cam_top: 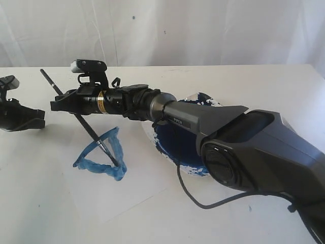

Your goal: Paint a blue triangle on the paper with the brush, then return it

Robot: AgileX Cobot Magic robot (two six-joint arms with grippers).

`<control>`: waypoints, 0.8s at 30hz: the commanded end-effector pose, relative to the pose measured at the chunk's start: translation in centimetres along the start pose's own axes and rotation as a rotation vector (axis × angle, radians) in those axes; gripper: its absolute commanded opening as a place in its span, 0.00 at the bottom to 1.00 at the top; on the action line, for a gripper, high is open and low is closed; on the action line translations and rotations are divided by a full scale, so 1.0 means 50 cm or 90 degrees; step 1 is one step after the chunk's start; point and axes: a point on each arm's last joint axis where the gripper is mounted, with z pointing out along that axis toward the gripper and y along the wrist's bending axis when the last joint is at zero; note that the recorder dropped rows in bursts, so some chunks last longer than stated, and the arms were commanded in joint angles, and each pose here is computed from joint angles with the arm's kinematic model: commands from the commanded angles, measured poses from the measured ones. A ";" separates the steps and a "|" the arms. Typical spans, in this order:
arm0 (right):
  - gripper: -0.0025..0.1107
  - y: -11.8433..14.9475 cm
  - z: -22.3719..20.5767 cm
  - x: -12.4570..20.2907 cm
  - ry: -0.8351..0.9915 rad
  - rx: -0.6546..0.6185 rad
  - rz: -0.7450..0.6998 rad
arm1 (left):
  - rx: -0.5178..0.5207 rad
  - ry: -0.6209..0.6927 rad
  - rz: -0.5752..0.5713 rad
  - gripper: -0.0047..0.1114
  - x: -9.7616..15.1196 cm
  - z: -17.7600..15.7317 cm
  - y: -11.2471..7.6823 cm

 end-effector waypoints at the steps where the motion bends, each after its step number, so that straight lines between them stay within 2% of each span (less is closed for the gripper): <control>1: 0.02 0.002 -0.007 -0.004 0.029 -0.009 0.003 | 0.011 0.006 -0.012 0.04 0.009 0.003 0.000; 7: 0.02 0.006 -0.007 -0.006 0.027 -0.019 0.016 | 0.012 0.003 -0.010 0.04 0.006 0.002 -0.001; 11: 0.02 0.016 -0.012 -0.020 0.020 -0.032 0.015 | 0.039 -0.005 -0.004 0.04 -0.009 -0.003 -0.007; 21: 0.02 0.073 -0.045 -0.105 -0.010 -0.084 -0.027 | 0.126 -0.014 0.013 0.04 -0.039 -0.014 -0.032; 24: 0.02 0.083 -0.061 -0.127 -0.003 -0.102 -0.006 | 0.140 -0.013 0.011 0.04 -0.039 -0.015 -0.036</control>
